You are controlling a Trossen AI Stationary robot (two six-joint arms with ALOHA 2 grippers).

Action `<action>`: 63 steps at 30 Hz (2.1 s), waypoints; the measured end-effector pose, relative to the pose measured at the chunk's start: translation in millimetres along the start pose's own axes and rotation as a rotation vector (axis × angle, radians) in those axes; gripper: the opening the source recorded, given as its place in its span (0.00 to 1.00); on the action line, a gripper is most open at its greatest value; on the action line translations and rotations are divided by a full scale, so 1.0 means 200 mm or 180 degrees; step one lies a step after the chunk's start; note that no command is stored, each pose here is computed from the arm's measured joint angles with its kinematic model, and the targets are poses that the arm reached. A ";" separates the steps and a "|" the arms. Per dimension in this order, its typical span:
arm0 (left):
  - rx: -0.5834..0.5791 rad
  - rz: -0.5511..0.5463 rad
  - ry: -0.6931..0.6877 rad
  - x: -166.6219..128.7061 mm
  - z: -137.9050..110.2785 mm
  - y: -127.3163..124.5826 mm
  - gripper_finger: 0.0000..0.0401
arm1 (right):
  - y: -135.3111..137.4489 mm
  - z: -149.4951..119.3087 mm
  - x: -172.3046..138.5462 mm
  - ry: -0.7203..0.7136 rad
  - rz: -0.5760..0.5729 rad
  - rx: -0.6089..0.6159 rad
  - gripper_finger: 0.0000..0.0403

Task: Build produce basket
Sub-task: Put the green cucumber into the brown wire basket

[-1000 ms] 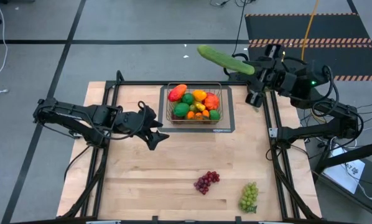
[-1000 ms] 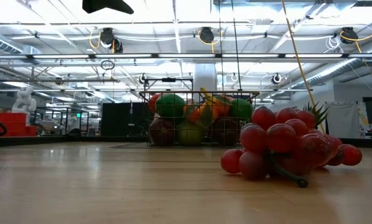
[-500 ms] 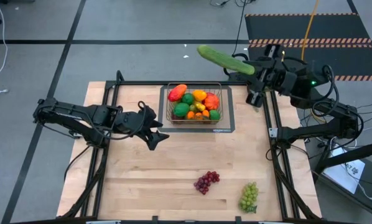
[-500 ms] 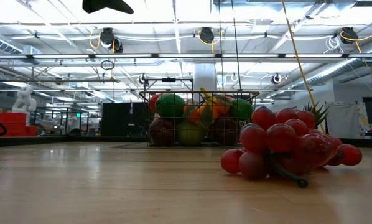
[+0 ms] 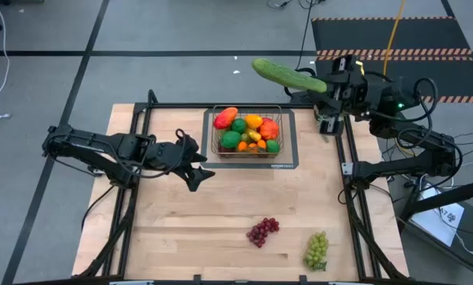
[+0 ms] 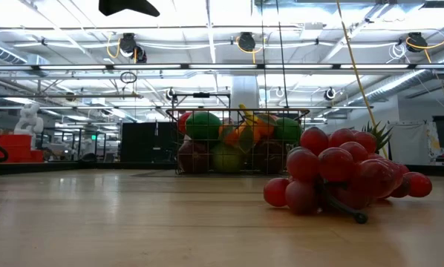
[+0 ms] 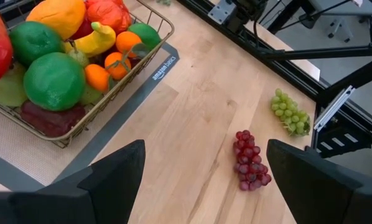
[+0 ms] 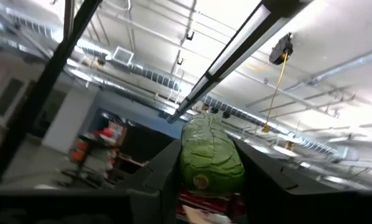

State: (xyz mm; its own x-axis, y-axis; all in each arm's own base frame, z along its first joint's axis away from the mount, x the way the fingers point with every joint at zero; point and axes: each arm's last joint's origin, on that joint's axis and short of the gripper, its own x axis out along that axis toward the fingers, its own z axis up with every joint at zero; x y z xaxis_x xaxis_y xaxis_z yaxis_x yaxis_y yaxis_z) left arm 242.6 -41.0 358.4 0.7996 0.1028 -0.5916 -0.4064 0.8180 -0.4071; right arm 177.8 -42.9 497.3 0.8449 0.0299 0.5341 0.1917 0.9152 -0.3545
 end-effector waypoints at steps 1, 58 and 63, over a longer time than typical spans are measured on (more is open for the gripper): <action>0.0000 0.0001 -0.0001 0.00 0.00 0.00 0.84 | 0.00 0.00 0.00 -0.0010 -0.0003 0.0104 0.32; -0.0515 0.0412 -0.0429 0.00 0.02 0.02 0.84 | -0.15 -0.59 -0.05 0.2260 -0.1030 0.2660 0.32; -0.0558 0.0450 -0.0474 0.00 0.02 0.02 0.84 | -0.22 -0.75 -0.08 0.2679 -0.1196 0.2489 0.32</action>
State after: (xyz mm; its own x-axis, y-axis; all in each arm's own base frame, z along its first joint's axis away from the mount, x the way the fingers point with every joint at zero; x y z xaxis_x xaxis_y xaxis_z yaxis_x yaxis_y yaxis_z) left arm 242.0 -35.2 359.7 0.7804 0.3018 -0.5477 -0.5787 0.6804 -0.4496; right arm 231.3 -144.3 389.2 0.9177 -0.2952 -0.2660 0.3871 0.8151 0.4311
